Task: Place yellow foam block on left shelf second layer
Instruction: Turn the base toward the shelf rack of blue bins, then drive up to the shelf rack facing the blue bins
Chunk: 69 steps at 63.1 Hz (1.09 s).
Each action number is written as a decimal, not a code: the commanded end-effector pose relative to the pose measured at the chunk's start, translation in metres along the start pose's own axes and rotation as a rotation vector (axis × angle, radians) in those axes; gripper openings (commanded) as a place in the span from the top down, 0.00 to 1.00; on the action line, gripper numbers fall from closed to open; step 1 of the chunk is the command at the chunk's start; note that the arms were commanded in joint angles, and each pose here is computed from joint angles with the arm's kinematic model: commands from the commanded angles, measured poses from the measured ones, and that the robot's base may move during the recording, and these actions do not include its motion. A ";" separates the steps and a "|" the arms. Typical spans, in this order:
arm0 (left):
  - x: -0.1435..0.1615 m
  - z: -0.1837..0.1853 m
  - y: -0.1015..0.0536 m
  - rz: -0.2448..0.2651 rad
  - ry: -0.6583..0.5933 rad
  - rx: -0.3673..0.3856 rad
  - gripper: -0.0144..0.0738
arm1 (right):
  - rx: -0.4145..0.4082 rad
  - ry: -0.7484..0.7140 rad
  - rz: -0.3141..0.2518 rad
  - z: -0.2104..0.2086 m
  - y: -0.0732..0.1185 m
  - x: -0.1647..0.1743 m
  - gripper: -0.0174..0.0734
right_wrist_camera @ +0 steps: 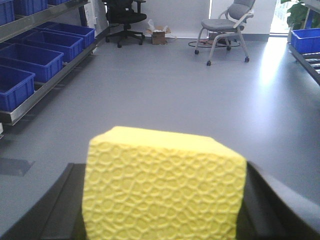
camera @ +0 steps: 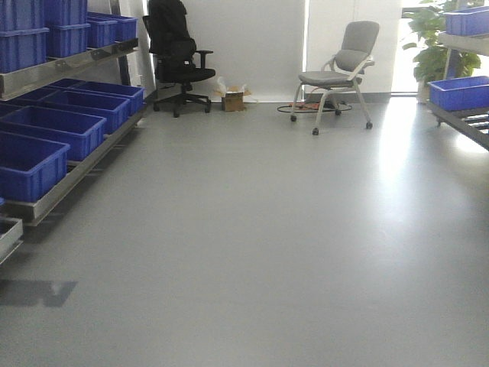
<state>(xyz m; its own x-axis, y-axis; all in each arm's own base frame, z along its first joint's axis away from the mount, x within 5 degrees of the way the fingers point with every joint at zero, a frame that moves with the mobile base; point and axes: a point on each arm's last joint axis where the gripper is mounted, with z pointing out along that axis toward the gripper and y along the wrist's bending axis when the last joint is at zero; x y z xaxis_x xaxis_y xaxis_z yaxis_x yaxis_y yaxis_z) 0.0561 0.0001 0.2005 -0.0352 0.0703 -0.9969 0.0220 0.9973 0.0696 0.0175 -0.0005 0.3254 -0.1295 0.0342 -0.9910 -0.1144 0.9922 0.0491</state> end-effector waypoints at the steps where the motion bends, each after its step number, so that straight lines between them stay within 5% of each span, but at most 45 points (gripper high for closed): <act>1: 0.000 0.000 -0.002 -0.006 -0.071 0.021 0.68 | -0.002 -0.102 -0.009 -0.002 0.001 -0.017 0.43; 69: 0.000 0.000 -0.002 -0.006 -0.071 0.021 0.68 | -0.002 -0.102 -0.009 -0.002 0.001 -0.017 0.43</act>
<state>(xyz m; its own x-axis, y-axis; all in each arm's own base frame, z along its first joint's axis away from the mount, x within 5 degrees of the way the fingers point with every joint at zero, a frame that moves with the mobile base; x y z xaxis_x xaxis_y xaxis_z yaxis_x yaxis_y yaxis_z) 0.0561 0.0001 0.2005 -0.0352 0.0703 -0.9969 0.0220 0.9973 0.0696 0.0175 -0.0005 0.3254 -0.1295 0.0342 -0.9910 -0.1144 0.9922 0.0491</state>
